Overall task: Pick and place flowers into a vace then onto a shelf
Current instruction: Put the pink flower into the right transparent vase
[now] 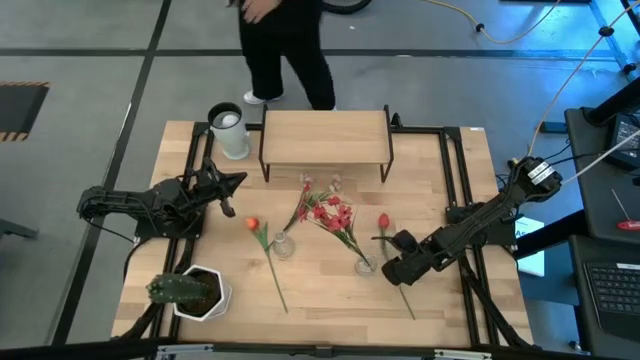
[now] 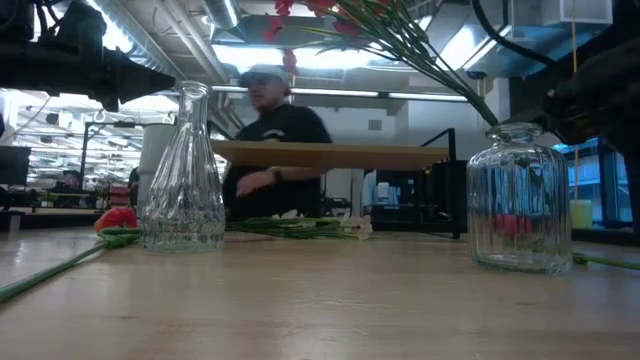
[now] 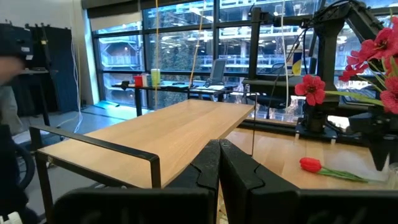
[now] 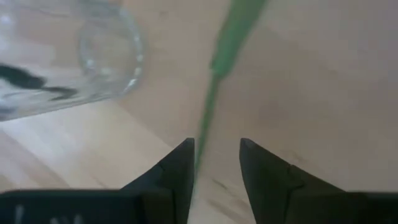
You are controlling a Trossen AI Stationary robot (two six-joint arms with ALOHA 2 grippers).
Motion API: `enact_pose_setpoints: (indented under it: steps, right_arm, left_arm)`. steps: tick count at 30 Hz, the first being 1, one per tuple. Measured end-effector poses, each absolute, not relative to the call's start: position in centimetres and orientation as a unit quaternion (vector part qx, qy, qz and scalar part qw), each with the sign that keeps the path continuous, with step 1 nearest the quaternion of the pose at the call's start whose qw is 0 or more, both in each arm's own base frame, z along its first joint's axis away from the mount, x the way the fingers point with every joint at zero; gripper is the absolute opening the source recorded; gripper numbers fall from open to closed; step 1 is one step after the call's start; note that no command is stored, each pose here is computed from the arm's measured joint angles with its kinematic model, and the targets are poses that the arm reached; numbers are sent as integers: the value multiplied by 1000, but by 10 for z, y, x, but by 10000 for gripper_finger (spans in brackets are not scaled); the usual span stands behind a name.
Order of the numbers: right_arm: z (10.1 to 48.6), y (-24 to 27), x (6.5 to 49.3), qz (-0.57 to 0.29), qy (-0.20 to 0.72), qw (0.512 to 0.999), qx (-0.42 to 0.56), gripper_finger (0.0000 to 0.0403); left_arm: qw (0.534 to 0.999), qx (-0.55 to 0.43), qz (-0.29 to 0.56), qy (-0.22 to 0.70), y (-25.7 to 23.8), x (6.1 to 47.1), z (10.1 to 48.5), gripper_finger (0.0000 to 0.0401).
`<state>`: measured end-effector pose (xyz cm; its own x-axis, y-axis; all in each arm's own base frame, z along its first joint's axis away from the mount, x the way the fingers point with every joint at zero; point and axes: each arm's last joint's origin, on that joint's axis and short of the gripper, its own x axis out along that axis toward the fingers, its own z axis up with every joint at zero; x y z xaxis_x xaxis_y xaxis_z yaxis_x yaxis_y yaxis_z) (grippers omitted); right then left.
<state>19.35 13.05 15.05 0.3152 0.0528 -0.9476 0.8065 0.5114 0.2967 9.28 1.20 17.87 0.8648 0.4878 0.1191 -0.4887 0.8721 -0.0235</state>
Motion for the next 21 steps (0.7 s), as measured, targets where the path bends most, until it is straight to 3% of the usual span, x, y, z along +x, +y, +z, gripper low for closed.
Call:
enact_pose_setpoints:
  steps: [9, 21]
  right_arm:
    - [151, 111, 199, -323, 498, 692, 412, 130]
    - [151, 99, 217, -250, 499, 754, 347, 130]
  left_arm:
    - [966, 13, 253, -57, 12, 93, 178, 4]
    - [966, 13, 253, -57, 12, 93, 178, 4]
